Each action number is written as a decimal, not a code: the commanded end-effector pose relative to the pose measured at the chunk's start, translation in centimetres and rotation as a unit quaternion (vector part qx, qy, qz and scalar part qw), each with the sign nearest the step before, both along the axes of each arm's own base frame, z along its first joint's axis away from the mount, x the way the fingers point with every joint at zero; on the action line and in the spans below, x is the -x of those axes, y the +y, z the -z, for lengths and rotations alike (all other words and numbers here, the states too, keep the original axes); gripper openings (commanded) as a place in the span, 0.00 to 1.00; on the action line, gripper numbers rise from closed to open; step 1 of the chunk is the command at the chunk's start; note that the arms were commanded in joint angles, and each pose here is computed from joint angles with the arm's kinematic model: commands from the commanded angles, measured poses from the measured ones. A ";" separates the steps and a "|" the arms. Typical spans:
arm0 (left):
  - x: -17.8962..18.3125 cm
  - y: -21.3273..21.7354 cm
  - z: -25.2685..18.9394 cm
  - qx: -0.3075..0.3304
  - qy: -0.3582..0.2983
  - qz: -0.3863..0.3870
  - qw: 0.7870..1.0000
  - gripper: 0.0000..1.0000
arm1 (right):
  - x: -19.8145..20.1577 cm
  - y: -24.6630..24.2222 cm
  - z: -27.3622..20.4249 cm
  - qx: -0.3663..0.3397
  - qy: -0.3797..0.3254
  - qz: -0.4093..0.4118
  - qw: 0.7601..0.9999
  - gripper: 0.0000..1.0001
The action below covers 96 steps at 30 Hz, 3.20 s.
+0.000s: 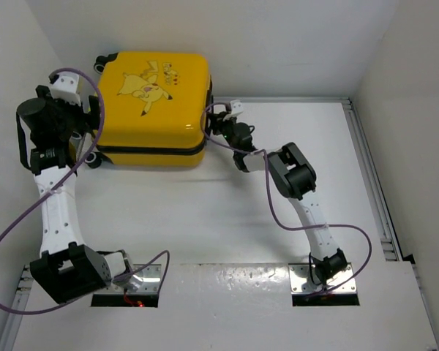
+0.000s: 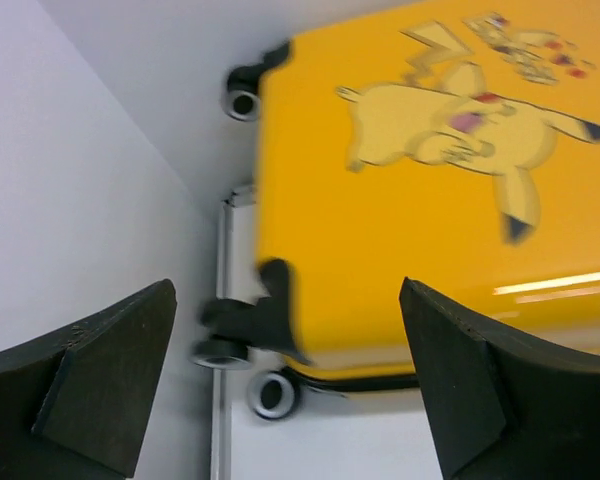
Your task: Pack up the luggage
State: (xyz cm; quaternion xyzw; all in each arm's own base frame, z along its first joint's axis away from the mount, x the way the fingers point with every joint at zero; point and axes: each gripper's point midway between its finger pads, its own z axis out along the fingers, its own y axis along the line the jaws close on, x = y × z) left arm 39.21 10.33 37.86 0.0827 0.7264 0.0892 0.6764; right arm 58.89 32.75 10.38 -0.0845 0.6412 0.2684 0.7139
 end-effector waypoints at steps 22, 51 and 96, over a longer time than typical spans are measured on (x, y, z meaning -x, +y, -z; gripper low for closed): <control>3.0 -24.3 16.5 -0.129 0.186 0.316 0.921 0.80 | -5.4 3.8 -0.2 -0.046 -0.001 -0.030 0.999 0.00; -5.1 -13.0 20.0 -0.161 0.197 -0.065 0.965 0.83 | -4.5 3.0 3.2 -0.051 0.030 -0.043 0.997 0.00; 15.0 -1.0 -2.8 -0.002 -0.046 -0.210 0.977 0.99 | 35.6 22.4 -11.4 -0.078 -0.007 -0.438 0.896 0.00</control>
